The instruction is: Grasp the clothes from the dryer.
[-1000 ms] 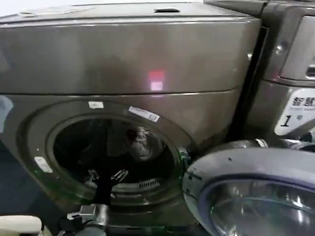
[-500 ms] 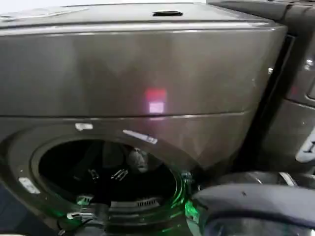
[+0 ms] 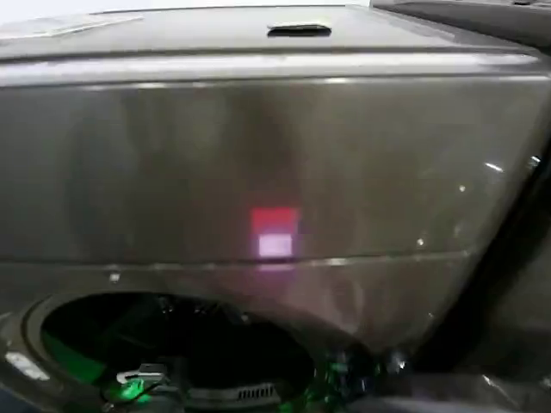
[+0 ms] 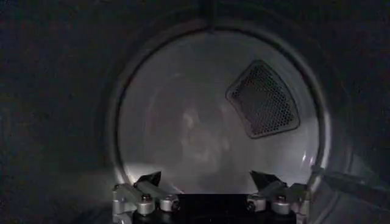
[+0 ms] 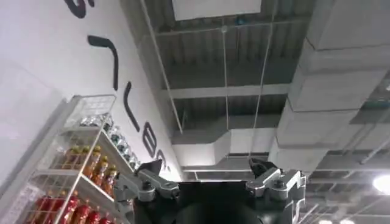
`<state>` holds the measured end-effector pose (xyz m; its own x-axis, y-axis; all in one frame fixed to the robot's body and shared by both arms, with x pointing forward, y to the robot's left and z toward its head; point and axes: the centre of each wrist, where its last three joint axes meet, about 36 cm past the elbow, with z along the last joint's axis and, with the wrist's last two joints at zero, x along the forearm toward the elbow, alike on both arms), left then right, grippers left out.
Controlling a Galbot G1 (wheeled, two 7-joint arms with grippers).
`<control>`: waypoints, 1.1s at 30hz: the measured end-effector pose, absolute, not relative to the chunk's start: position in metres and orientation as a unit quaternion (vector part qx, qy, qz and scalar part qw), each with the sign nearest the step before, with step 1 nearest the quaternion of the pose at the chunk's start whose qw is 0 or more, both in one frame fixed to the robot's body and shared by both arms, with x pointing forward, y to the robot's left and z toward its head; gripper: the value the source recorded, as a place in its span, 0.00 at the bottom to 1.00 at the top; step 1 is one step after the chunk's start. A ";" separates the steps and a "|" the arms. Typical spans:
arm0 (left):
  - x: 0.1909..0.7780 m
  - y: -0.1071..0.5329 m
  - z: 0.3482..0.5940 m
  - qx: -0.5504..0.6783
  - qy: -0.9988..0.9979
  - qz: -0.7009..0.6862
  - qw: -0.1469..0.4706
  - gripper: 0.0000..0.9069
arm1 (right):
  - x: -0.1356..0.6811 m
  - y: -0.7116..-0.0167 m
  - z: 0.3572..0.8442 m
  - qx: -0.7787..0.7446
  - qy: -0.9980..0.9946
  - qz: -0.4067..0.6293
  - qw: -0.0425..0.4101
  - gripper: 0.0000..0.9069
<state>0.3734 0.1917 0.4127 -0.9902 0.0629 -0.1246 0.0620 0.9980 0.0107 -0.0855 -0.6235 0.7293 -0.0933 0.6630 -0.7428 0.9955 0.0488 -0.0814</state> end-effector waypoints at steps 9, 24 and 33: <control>0.433 0.188 0.418 0.034 0.998 -0.013 0.059 1.00 | -0.092 -0.621 0.732 0.629 0.665 -0.311 0.255 1.00; 0.545 0.184 0.422 0.027 0.998 -0.008 0.048 1.00 | -0.094 -0.621 0.735 0.633 0.661 -0.314 0.254 1.00; 0.599 0.176 0.419 0.051 0.998 0.022 0.013 1.00 | -0.091 -0.620 0.734 0.630 0.663 -0.313 0.256 1.00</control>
